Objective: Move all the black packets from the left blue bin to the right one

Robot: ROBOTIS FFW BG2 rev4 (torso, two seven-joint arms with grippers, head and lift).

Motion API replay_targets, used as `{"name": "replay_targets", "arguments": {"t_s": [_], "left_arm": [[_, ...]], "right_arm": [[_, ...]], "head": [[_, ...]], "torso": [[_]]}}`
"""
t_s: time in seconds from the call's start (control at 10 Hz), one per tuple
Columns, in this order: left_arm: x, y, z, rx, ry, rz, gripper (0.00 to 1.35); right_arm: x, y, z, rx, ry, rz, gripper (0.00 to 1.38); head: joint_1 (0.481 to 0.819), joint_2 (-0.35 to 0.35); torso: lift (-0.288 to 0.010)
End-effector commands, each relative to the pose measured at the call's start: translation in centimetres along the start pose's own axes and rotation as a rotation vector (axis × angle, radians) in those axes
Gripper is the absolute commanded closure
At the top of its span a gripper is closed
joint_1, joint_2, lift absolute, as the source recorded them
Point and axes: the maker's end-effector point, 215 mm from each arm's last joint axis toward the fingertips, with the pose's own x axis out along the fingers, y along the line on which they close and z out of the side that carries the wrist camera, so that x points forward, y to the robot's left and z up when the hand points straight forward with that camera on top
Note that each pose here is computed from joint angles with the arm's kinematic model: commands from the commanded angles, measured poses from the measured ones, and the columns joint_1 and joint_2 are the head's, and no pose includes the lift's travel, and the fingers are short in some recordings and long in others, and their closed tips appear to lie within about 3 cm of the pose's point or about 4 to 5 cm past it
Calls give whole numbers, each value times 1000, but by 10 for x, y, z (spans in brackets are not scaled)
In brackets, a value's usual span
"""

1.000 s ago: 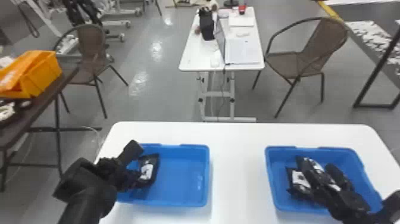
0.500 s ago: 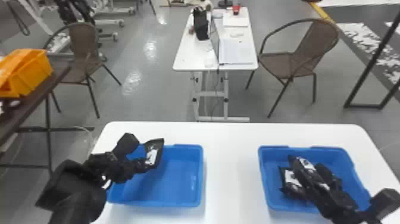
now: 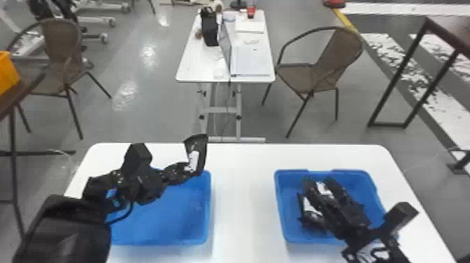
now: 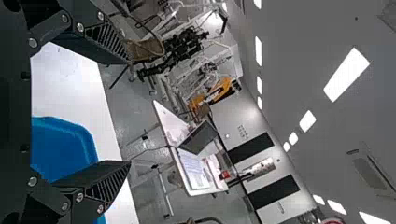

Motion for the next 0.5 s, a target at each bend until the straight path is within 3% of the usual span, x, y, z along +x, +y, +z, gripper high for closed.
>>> {"name": "replay_targets", "arguments": {"t_s": [0.0, 0.2, 0.4], "left_arm": [[21, -18, 30, 25, -41, -60, 1219], [47, -39, 62, 63, -68, -146, 1219], [69, -58, 77, 73, -85, -221, 1219]], "right_arm": [[23, 26, 3, -3, 8, 76, 280], [53, 60, 10, -16, 11, 167, 279], [77, 85, 14, -22, 10, 225, 277]], "head": [[695, -46], [695, -62], [695, -68]], "torso": [[0], [0], [0]]}}
